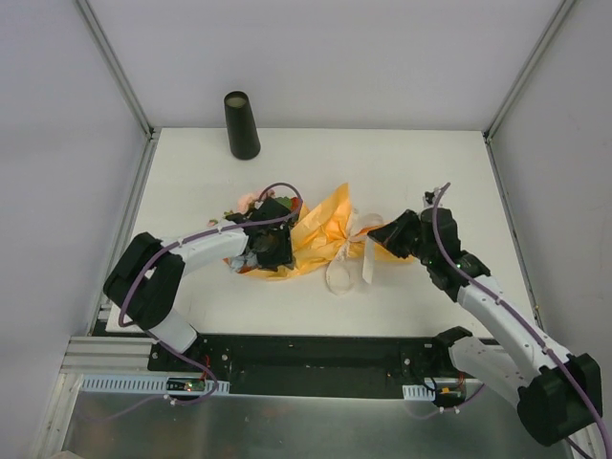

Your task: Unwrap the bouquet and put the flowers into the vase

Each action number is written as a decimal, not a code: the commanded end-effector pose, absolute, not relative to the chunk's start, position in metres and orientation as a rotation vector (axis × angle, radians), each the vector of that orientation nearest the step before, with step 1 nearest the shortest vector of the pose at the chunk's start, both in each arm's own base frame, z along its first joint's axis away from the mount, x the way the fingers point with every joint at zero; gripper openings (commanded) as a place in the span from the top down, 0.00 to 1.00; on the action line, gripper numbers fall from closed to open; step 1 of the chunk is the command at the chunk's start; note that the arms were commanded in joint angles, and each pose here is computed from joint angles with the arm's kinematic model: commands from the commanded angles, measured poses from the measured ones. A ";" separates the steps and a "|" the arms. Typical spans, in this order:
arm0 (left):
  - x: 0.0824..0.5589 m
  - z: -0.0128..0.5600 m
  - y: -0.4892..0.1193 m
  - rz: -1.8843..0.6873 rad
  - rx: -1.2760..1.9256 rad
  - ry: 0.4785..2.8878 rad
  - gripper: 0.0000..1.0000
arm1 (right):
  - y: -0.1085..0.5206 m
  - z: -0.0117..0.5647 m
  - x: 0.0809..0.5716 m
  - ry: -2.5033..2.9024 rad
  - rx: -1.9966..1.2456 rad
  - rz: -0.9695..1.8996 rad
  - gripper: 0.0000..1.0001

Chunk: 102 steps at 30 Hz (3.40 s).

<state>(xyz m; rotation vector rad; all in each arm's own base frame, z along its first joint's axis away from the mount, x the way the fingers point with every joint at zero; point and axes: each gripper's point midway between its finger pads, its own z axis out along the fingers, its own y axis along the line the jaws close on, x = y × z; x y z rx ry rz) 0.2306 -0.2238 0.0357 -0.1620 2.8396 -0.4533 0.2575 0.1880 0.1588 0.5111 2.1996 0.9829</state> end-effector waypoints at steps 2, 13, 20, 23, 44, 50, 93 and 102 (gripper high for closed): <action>0.242 0.031 -0.226 -0.386 -0.170 2.842 0.54 | 0.144 0.212 0.284 2.019 0.562 0.780 1.00; 0.236 0.015 -0.211 -0.283 -0.223 2.857 0.56 | 0.130 0.267 0.321 1.974 0.551 0.795 1.00; 0.232 0.007 -0.203 -0.233 -0.223 2.873 0.56 | 0.100 0.308 0.346 1.862 0.640 0.747 1.00; 0.231 0.005 -0.201 -0.213 -0.229 2.874 0.56 | 0.085 0.324 0.359 1.818 0.674 0.725 1.00; 0.223 -0.004 -0.191 -0.152 -0.313 2.891 0.57 | -0.020 0.410 0.446 1.550 0.855 0.618 1.00; 0.219 -0.003 -0.189 -0.166 -0.303 2.896 0.57 | -0.036 0.426 0.453 1.515 0.854 0.601 1.00; 0.200 0.185 -0.198 -0.611 0.321 2.517 0.01 | 0.137 0.207 0.275 2.334 0.455 0.801 0.19; 0.201 0.164 -0.167 -0.411 0.402 2.492 0.01 | 0.195 0.177 0.298 2.261 0.154 0.809 0.33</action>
